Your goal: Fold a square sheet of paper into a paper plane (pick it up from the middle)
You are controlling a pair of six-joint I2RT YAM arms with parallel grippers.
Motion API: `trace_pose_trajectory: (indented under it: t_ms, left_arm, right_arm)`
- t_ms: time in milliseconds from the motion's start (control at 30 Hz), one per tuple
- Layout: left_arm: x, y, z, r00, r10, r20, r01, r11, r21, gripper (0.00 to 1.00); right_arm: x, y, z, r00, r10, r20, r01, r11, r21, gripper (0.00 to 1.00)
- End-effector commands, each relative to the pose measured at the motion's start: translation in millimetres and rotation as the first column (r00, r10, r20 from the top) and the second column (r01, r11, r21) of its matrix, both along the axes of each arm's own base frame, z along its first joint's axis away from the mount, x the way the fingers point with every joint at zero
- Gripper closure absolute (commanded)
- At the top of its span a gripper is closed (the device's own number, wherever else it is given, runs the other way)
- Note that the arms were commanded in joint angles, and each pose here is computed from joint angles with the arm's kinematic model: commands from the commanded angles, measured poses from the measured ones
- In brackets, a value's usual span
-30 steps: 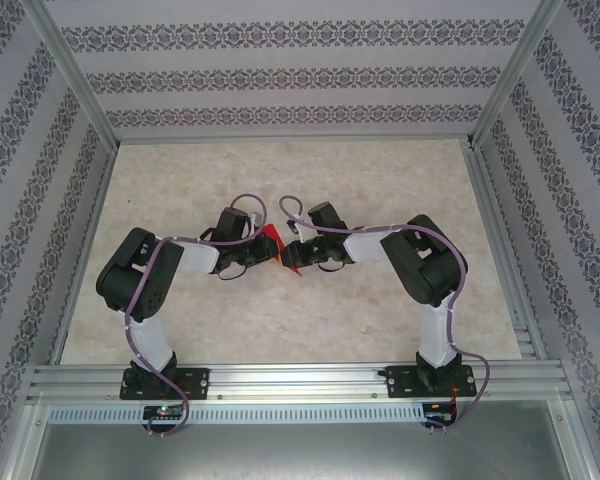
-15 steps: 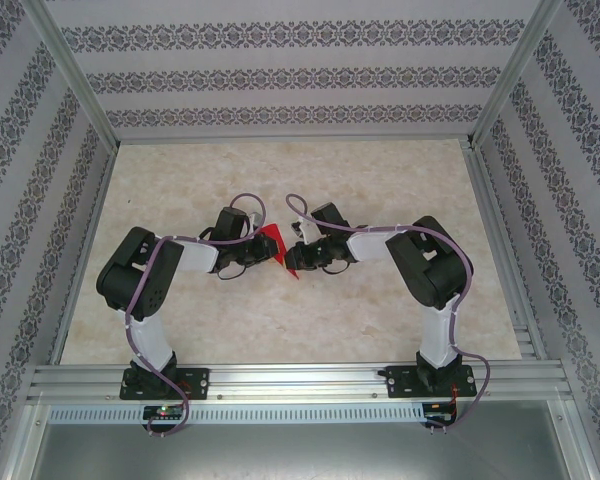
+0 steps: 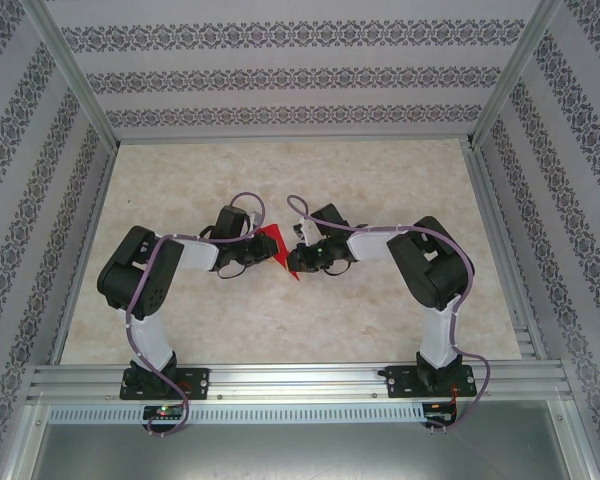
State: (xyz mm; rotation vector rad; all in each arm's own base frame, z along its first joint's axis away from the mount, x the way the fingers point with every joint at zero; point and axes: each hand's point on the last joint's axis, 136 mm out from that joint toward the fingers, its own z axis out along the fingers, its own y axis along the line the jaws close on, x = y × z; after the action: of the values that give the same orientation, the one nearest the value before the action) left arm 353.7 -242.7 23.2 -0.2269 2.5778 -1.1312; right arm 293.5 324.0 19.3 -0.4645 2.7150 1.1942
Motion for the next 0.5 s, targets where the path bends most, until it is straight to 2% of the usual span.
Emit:
trace_pose_trajectory:
  t_ms: [0, 300, 467]
  left_arm:
    - [0, 18, -33, 0.996, 0.062, -0.071, -0.055, 0.994, 0.097, 0.85]
    - [-1, 22, -40, 0.989, 0.082, -0.123, -0.064, 0.988, 0.138, 0.85]
    - [-2, 23, -46, 0.983, 0.094, -0.155, -0.069, 0.985, 0.158, 0.86]
  right_arm:
    - [2, -9, 8, 1.0, -0.012, 0.0, 0.012, 0.999, -0.032, 0.87]
    - [-1, -19, -4, 1.0, -0.017, -0.02, 0.016, 0.998, -0.062, 0.96]
    - [2, -15, 13, 1.0, 0.005, 0.029, -0.004, 0.999, -0.04, 0.85]
